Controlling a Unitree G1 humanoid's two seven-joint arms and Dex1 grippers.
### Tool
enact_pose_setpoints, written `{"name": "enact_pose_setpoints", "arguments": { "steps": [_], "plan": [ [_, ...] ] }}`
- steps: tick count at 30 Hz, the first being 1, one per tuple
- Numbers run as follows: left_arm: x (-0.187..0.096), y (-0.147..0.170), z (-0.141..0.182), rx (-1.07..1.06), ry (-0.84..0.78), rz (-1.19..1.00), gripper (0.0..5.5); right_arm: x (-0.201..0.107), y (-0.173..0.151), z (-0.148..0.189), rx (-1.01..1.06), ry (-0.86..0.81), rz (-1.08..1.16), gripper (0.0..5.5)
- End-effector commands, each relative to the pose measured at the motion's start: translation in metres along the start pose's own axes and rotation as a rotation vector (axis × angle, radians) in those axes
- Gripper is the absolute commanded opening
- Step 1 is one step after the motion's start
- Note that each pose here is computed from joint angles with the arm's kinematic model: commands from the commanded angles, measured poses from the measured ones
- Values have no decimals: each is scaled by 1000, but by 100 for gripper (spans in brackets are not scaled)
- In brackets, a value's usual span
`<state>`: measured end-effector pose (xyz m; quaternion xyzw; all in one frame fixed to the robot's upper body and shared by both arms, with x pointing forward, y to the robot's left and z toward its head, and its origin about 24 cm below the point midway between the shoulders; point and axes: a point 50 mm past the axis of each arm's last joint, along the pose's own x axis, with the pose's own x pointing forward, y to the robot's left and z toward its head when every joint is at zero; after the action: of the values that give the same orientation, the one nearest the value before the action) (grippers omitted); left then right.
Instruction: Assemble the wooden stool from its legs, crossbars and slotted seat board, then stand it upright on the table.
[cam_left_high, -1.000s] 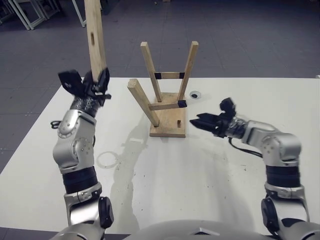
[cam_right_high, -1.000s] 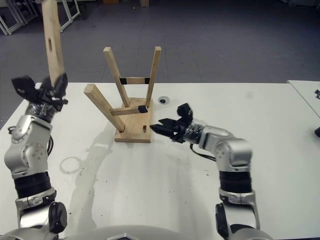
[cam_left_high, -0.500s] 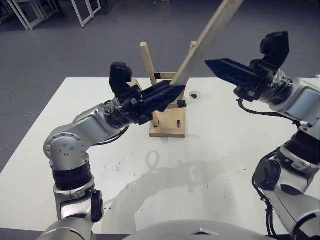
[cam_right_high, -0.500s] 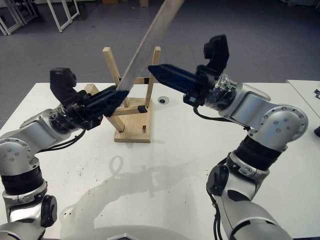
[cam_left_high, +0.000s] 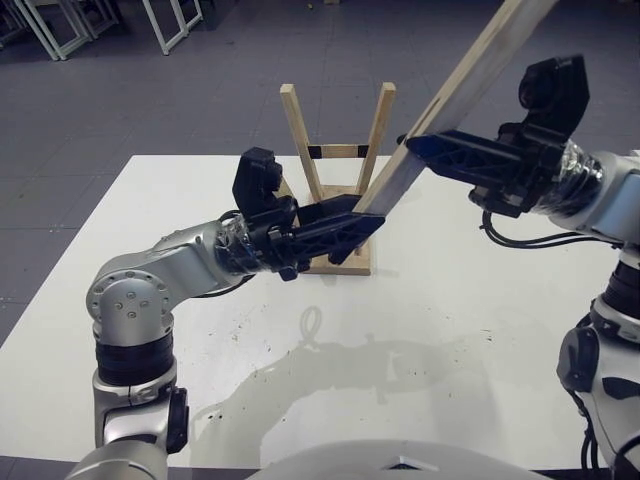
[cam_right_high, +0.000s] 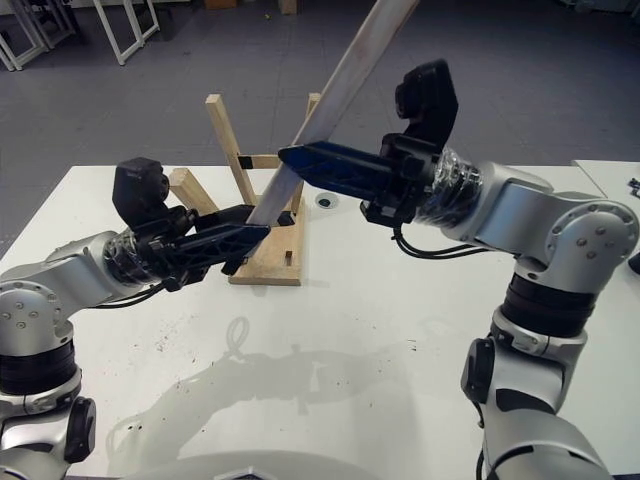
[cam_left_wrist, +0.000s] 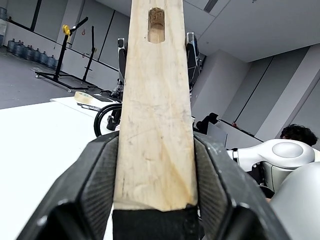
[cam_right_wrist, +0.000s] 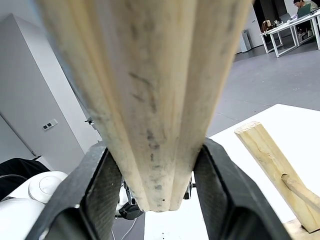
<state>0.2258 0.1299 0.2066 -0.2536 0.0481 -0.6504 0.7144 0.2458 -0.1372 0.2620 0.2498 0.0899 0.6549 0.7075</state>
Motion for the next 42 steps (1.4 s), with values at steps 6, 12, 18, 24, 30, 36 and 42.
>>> {"name": "enact_pose_setpoints", "arguments": {
  "steps": [6,12,18,24,30,36,42],
  "plan": [
    [-34,16,-6,127,6,261,305,-17,-22,3,-41,-15,-200,201],
    [-104,54,-70,131,287,705,308,-39,-78,-33,-179,72,-547,201],
    [-131,121,-66,381,403,1165,308,-23,-132,-64,-478,110,-584,201],
    [-121,134,-72,393,387,1157,308,-5,-151,-90,-637,224,-406,201],
    [-127,126,-85,362,385,1158,308,-6,-146,-97,-647,264,-293,201],
    [-125,124,-87,353,387,1139,308,-18,-164,-119,-580,462,-240,201],
    [-124,121,-90,344,393,1114,308,-29,-176,-132,-405,567,-212,201]
  ]
}}
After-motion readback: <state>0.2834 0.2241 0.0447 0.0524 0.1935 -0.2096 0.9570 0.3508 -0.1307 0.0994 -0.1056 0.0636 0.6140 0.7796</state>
